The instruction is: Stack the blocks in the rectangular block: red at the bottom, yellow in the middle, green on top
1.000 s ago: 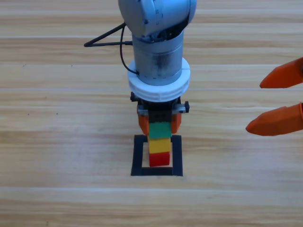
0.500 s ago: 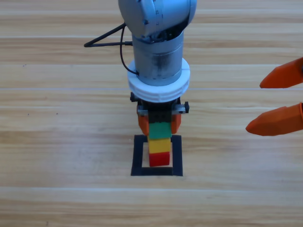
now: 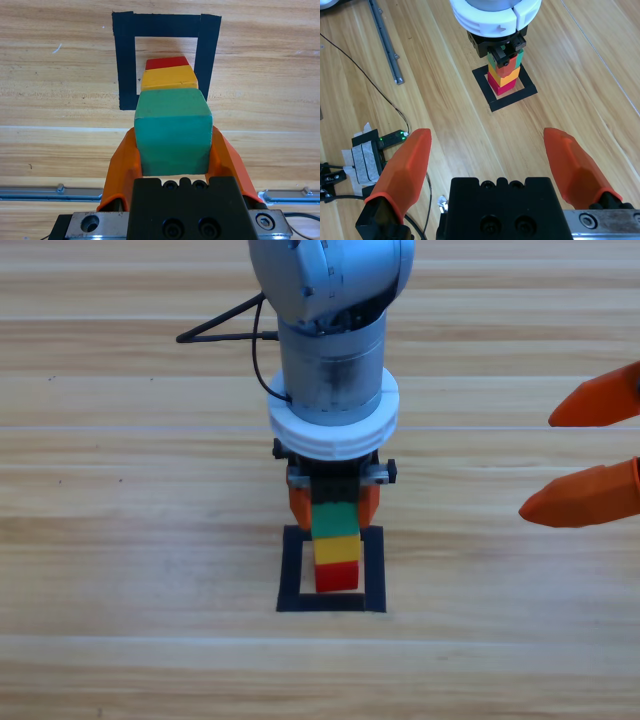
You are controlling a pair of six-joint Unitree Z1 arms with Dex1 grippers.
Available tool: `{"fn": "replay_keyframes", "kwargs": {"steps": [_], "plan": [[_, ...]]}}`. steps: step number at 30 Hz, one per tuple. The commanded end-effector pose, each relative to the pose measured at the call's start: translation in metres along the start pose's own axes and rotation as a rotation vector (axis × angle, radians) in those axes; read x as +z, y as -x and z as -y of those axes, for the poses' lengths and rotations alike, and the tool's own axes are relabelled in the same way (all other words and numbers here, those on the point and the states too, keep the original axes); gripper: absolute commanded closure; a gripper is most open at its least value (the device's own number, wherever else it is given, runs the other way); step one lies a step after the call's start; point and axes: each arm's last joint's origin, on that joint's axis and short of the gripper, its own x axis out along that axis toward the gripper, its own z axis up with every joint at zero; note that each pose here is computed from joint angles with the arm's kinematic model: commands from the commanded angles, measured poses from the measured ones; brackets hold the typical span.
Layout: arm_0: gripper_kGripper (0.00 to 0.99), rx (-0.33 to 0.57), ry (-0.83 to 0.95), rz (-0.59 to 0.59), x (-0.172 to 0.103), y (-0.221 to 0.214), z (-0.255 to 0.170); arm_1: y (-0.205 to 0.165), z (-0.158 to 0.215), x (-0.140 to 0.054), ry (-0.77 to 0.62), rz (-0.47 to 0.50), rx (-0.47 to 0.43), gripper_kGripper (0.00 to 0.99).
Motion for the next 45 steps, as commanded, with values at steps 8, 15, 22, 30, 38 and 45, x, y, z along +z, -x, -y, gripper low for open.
{"fn": "replay_keyframes", "kwargs": {"steps": [8, 15, 22, 30, 38, 45], "plan": [[0.950, 0.063, -0.033, -0.043, -0.006, -0.035, 0.012, -0.009, 0.007, -0.012, -0.037, -0.062, -0.017, 0.002], [0.037, 0.033, -0.030, -0.023, -0.008, -0.018, 0.009, -0.008, 0.007, -0.012, -0.036, -0.059, -0.017, 0.002], [0.000, 0.020, -0.032, 0.002, -0.010, -0.002, 0.001, -0.006, 0.006, -0.012, -0.037, -0.054, -0.017, 0.002], [0.000, -0.016, -0.030, 0.029, -0.014, 0.021, -0.007, -0.005, 0.005, -0.013, -0.039, -0.050, -0.010, 0.002], [0.000, -0.319, -0.124, 0.418, -0.084, 0.195, -0.074, -0.008, 0.006, -0.012, -0.041, -0.057, -0.004, 0.002], [0.000, -0.553, -0.285, 0.726, -0.155, 0.172, -0.248, -0.012, 0.007, -0.012, -0.044, -0.062, 0.007, 0.002]]}}
